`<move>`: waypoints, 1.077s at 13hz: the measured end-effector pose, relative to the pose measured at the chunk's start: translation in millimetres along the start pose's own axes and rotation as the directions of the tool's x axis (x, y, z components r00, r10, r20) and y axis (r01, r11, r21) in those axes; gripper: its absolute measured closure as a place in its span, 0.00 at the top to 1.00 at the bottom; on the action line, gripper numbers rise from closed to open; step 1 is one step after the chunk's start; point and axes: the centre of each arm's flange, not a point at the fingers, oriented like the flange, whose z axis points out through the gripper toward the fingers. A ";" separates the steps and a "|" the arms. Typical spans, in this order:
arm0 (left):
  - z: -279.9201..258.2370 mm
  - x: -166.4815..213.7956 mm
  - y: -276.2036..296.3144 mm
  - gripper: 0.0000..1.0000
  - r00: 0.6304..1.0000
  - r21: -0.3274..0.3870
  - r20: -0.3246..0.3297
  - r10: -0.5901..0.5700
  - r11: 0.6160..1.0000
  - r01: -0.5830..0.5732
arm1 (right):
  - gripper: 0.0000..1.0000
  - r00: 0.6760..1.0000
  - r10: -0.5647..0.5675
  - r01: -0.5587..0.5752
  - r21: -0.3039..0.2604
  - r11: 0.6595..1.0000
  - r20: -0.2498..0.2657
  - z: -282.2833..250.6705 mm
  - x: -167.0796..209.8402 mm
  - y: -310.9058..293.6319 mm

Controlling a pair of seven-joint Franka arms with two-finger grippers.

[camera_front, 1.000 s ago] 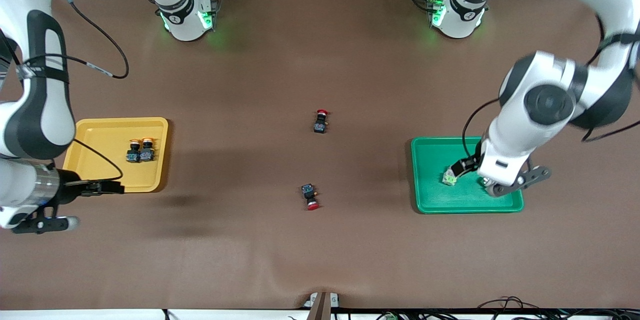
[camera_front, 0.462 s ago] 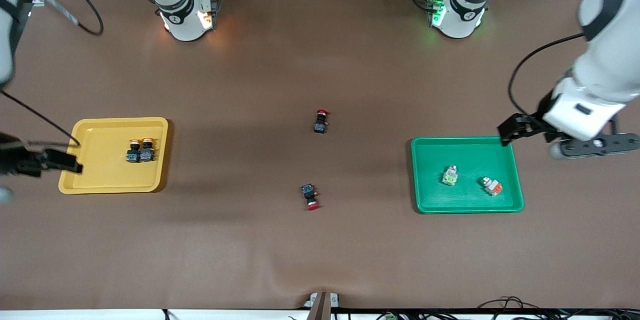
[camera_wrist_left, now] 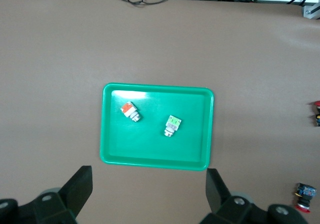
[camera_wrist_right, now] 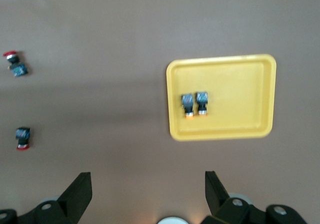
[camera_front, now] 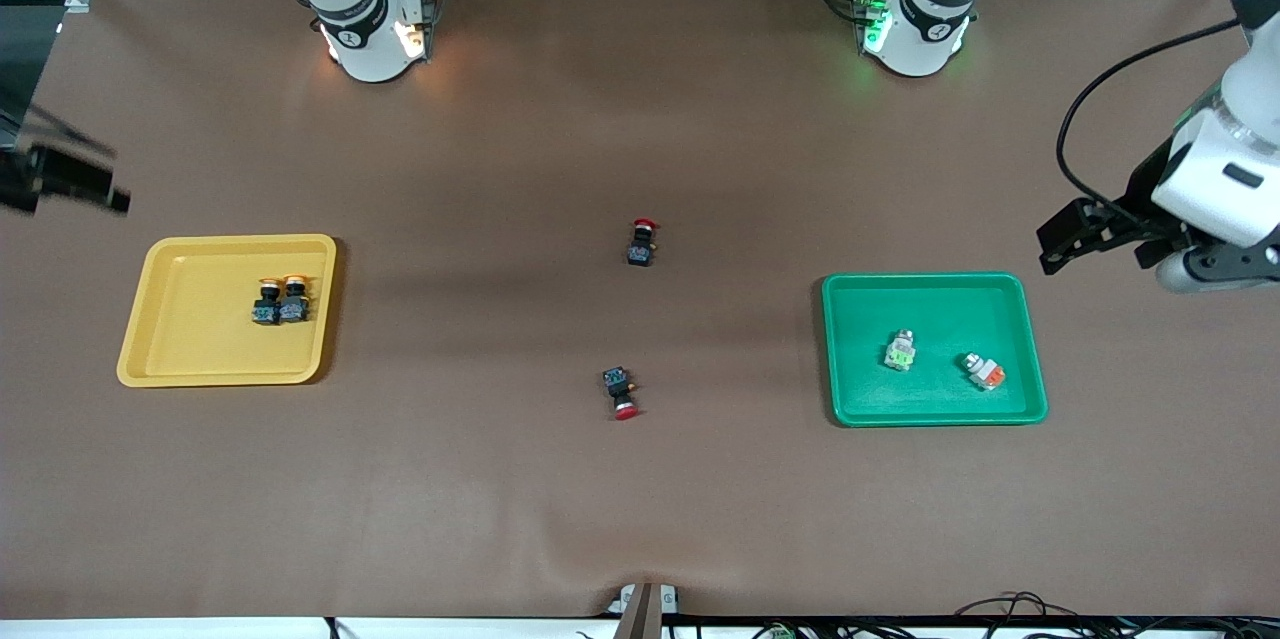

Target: Place green and yellow buttons in trays

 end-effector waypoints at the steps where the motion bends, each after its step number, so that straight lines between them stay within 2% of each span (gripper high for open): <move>1: -9.9 -4.3 -5.0 1.00 1.000 -0.009 0.001 -0.009 1.000 0.009 | 1.00 1.000 -0.008 0.008 -0.006 1.000 -0.012 -5.6 -13.8 -12.3; 4: -27.4 -16.2 -34.3 1.00 0.999 -0.037 0.032 -0.013 0.999 0.014 | 1.00 0.999 -0.018 0.017 -0.028 0.999 -0.049 5.7 -52.8 -29.5; 7: -23.0 -38.7 -52.8 1.00 0.997 -0.040 0.079 -0.018 0.999 0.021 | 1.00 0.999 -0.012 0.011 -0.044 0.999 -0.030 23.9 -79.3 -28.2; 12: -9.4 -93.8 -67.7 1.00 0.987 -0.039 0.162 -0.007 0.999 0.013 | 1.00 0.997 0.009 -0.012 -0.041 0.999 -0.076 16.8 -68.6 -15.3; 14: -13.8 -111.9 -60.3 1.00 0.984 -0.039 0.178 0.014 0.999 -0.007 | 1.00 0.997 0.006 -0.009 -0.042 0.999 -0.076 16.3 -63.1 -15.9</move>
